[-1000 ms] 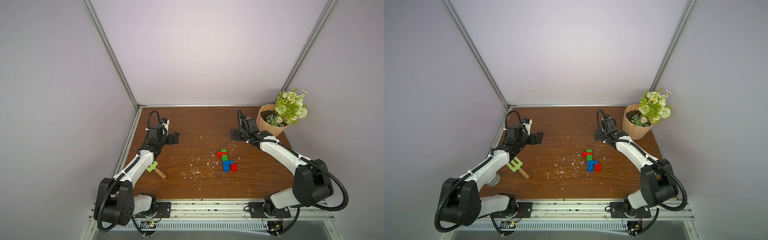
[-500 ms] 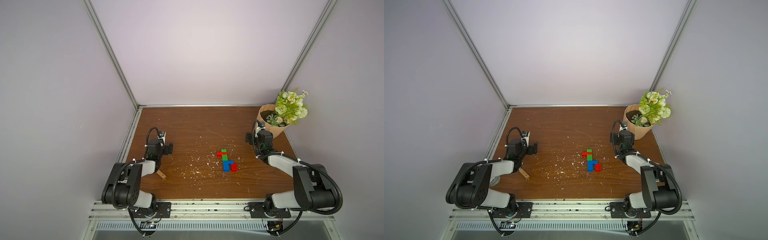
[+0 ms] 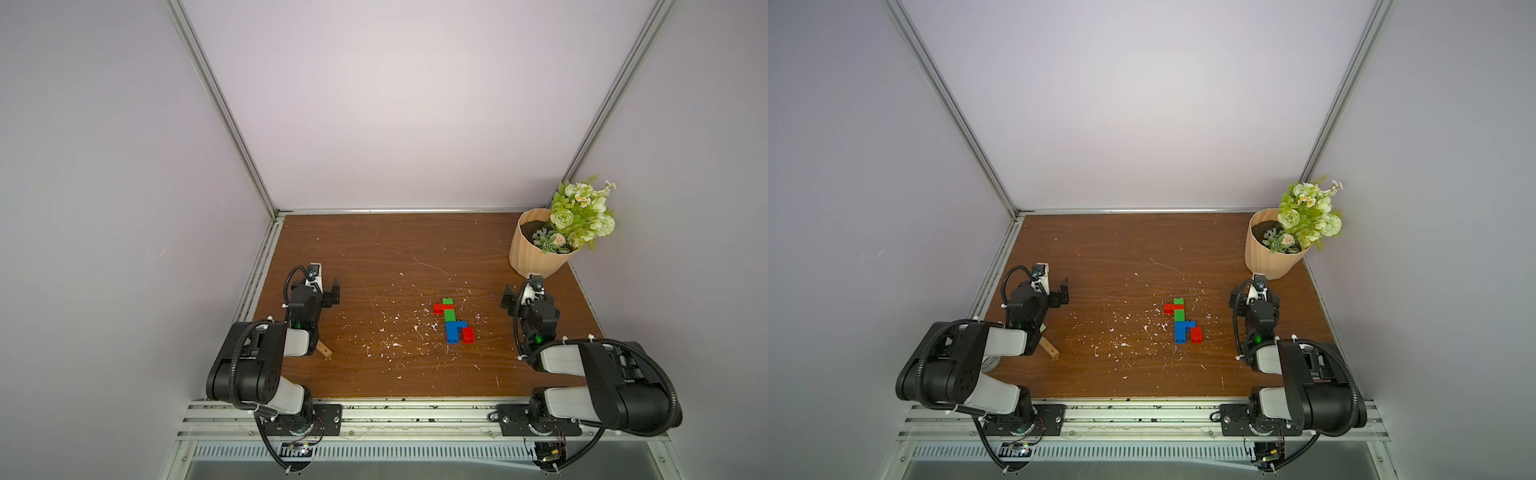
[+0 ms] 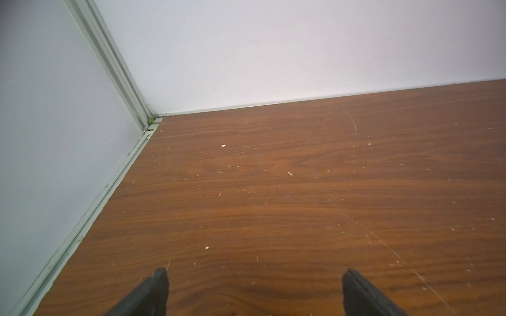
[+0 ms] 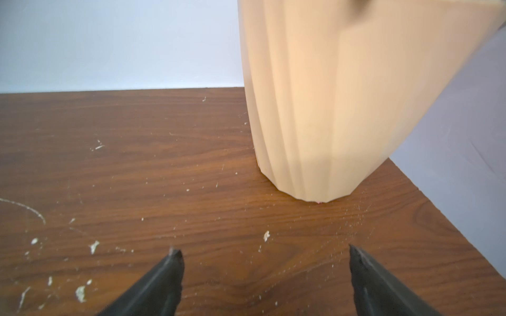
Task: Assemble a giraffe with lego
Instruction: Reset both arms
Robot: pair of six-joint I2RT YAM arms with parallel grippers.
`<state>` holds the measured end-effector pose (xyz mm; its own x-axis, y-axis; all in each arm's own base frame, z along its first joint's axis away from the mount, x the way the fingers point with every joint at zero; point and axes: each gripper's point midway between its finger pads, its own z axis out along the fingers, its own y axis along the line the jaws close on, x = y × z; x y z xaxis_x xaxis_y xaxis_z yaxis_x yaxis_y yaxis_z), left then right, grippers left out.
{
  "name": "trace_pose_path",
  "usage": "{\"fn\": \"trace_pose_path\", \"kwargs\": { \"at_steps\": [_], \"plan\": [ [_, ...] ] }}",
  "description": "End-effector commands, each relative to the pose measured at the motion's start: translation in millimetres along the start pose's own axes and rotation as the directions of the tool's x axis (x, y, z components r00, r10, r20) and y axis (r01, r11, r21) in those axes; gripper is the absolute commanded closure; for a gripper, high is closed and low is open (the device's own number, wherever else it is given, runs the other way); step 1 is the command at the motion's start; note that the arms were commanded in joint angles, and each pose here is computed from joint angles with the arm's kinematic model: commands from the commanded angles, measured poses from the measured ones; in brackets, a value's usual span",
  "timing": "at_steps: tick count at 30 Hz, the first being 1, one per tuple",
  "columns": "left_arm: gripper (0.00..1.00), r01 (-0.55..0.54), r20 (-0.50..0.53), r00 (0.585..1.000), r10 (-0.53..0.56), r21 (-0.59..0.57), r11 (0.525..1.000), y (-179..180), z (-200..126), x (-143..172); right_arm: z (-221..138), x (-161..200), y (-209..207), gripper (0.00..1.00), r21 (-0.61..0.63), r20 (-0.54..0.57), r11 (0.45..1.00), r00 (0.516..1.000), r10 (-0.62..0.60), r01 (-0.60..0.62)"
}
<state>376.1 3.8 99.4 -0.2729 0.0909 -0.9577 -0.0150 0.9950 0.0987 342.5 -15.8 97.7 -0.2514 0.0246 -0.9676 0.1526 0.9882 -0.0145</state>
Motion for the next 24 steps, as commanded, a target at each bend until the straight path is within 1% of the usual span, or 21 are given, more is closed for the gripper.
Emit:
{"fn": "trace_pose_path", "kwargs": {
  "at_steps": [1, 4, 5, 7, 8, 10, 24],
  "plan": [
    [0.01, 0.033, 0.066, 0.997, -0.03, -0.044, 0.999, 10.9, -0.8, -14.3, 9.9, -39.7, 6.5, 0.05, -0.021, 0.173, 1.0, 0.985, 0.011, -0.008],
    [0.01, 0.036, 0.065, 0.997, -0.033, -0.049, 0.998, 11.7, -0.8, -13.2, 24.5, -35.9, 9.2, 0.02, -0.017, 0.102, 1.0, 0.995, 0.002, 0.0],
    [0.01, 0.035, 0.068, 0.997, -0.032, -0.046, 0.998, 11.0, -1.2, -14.0, 22.5, -38.2, 9.4, 0.02, -0.02, 0.134, 1.0, 0.991, 0.0, 0.003],
    [0.01, 0.034, 0.069, 0.997, -0.031, -0.047, 0.998, 11.4, -2.0, -14.1, 24.4, -34.9, 9.5, 0.0, -0.018, 0.1, 1.0, 0.995, -0.004, 0.005],
    [0.01, 0.035, 0.069, 0.997, -0.031, -0.048, 0.998, 11.5, -2.3, -14.1, 22.3, -38.4, 10.1, 0.0, -0.022, 0.128, 1.0, 0.992, -0.005, 0.008],
    [0.01, 0.034, 0.072, 0.997, -0.031, -0.047, 0.998, 11.5, -2.9, -14.3, 22.9, -36.2, 10.2, 0.0, -0.022, 0.112, 1.0, 0.994, -0.003, 0.006],
    [0.01, 0.034, 0.071, 0.997, -0.031, -0.047, 0.998, 11.4, -2.8, -14.1, 26.3, -35.0, 13.8, 0.0, -0.026, 0.1, 1.0, 0.995, -0.014, 0.017]
  ]
}}
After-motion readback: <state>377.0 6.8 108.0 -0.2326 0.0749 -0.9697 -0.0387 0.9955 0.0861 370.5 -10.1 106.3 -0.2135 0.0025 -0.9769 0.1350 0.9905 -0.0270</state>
